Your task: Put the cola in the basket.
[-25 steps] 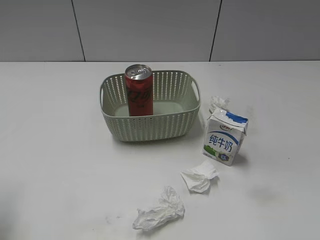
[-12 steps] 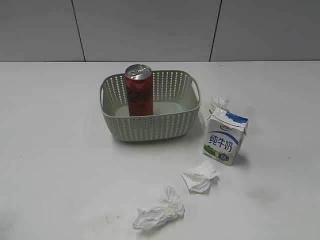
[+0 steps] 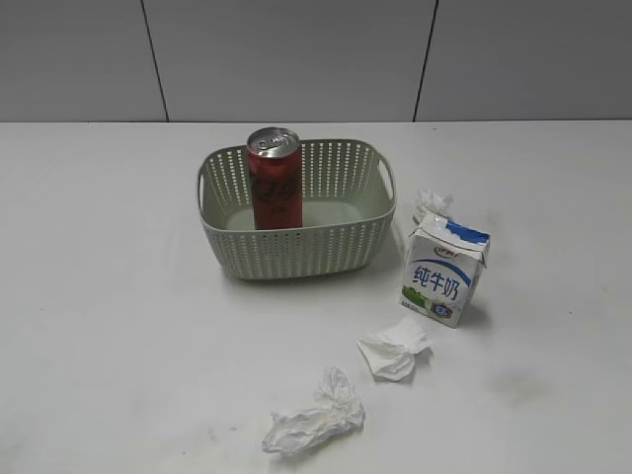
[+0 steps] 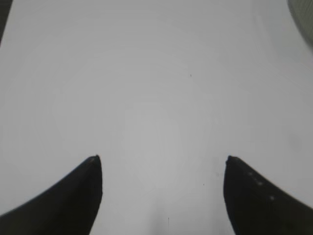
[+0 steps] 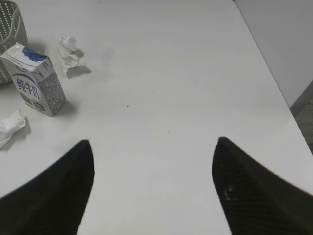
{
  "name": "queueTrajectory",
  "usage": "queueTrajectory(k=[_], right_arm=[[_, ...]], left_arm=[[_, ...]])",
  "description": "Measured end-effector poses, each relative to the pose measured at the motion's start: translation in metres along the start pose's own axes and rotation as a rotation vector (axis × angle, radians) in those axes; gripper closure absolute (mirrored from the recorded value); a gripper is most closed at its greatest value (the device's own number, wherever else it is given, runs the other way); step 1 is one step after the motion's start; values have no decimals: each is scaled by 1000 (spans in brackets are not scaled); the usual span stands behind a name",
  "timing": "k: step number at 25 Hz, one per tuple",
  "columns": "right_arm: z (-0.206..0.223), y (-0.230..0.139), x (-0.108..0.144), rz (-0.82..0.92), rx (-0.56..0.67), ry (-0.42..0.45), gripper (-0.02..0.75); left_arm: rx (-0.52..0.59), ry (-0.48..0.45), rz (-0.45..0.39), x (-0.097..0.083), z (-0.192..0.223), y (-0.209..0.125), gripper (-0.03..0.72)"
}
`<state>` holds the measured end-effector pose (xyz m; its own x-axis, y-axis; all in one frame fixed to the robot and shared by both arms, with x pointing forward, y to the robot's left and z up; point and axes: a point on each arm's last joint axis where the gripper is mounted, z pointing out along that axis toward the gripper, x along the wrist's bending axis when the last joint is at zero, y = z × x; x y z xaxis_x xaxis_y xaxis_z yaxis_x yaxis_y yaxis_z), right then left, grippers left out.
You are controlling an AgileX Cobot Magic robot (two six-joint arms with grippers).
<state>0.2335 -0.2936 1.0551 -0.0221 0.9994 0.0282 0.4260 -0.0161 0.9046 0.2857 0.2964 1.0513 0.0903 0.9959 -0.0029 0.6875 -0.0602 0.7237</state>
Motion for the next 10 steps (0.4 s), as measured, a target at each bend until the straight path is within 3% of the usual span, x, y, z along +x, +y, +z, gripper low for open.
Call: queueTrajectory(k=[10], right_arm=[[0,0,0,0,0,0,167]], left_arm=[[-284,34,19,1,-37,-26,99]])
